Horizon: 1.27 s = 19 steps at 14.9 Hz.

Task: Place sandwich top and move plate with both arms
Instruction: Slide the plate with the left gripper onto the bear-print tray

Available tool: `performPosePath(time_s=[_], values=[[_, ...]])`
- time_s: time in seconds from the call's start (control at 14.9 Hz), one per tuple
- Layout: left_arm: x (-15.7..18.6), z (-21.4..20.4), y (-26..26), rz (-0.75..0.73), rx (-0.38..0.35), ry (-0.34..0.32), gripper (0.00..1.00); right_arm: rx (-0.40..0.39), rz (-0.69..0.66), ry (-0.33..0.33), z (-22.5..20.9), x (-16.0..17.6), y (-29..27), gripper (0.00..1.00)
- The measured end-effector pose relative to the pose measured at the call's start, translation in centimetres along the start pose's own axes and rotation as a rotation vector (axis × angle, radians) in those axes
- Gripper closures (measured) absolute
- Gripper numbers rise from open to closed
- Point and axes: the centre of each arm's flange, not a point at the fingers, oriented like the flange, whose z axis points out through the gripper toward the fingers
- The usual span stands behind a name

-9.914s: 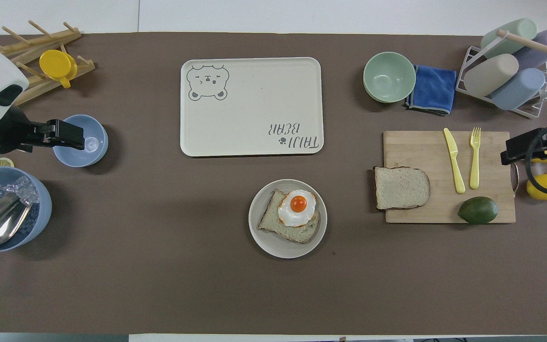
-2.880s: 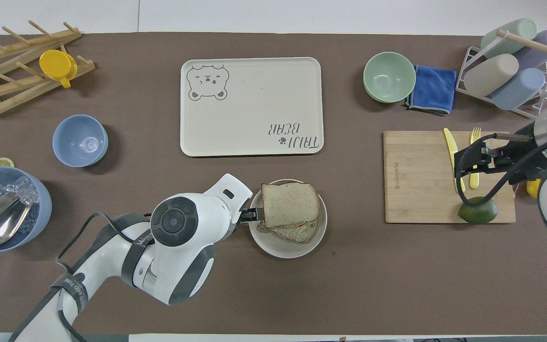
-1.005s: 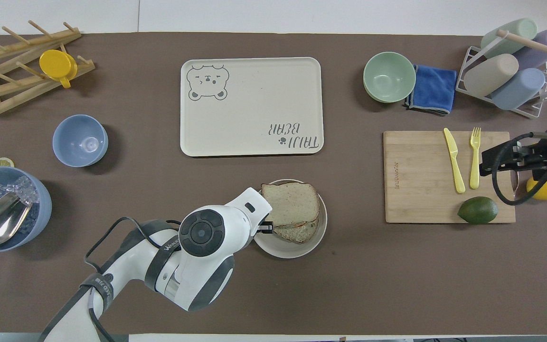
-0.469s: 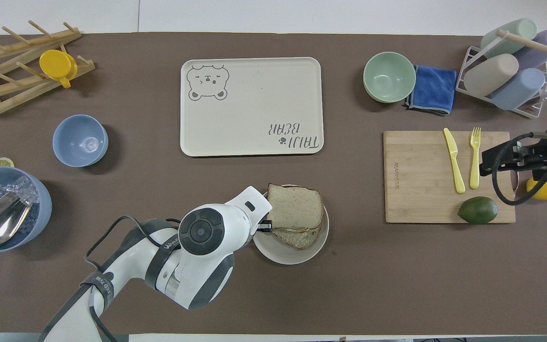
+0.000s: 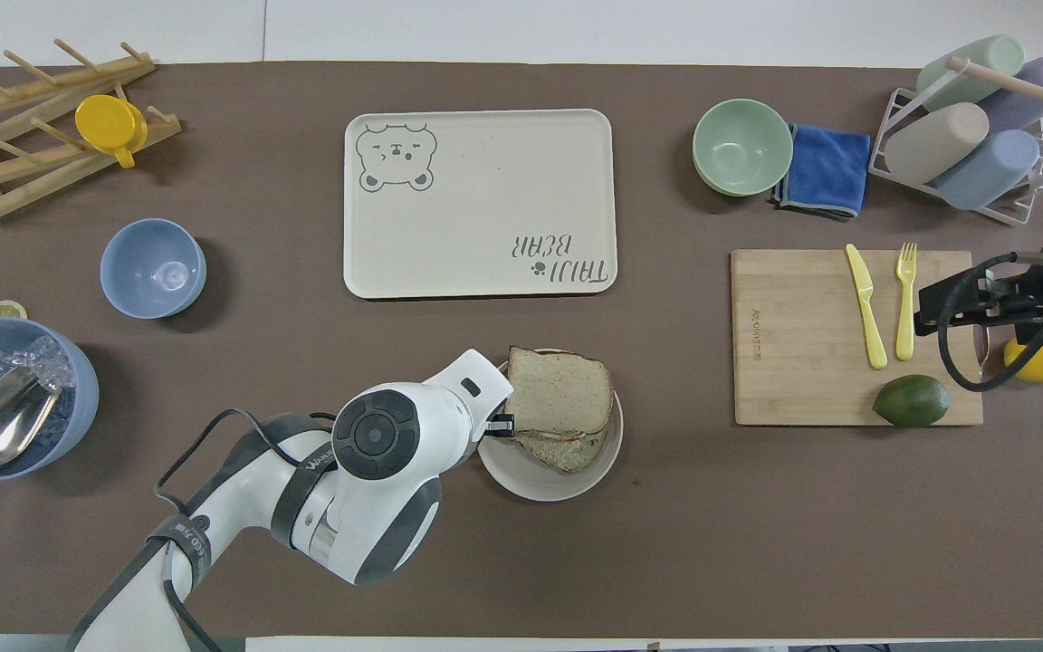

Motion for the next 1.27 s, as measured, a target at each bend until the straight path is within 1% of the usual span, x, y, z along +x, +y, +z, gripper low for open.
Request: performPosePath(time_s=[0.2,0.33,0.47,0.6,0.67,1.0,1.27], values=[[1.4,-1.3,-0.1,-0.029,-0.024,0.002,0.96,0.0,0.0,0.0,0.0,0.0,0.0,0.0],[3.3,-3.3,-0.3,-0.052,-0.029,-0.007,0.96,0.0,0.0,0.0,0.0,0.0,0.0,0.0],[5.9,-5.7,-1.2,-0.08,-0.036,-0.021,0.96,0.0,0.0,0.0,0.0,0.0,0.0,0.0],[9.0,-7.9,-2.3,-0.117,-0.067,-0.021,0.96,0.0,0.0,0.0,0.0,0.0,0.0,0.0],[11.2,-8.9,-3.2,-0.145,-0.084,-0.012,0.96,0.0,0.0,0.0,0.0,0.0,0.0,0.0],[18.2,-10.3,-7.0,-0.258,-0.148,0.024,0.96,0.0,0.0,0.0,0.0,0.0,0.0,0.0],[23.5,-8.6,-9.3,-0.315,-0.17,0.016,0.96,0.0,0.0,0.0,0.0,0.0,0.0,0.0]])
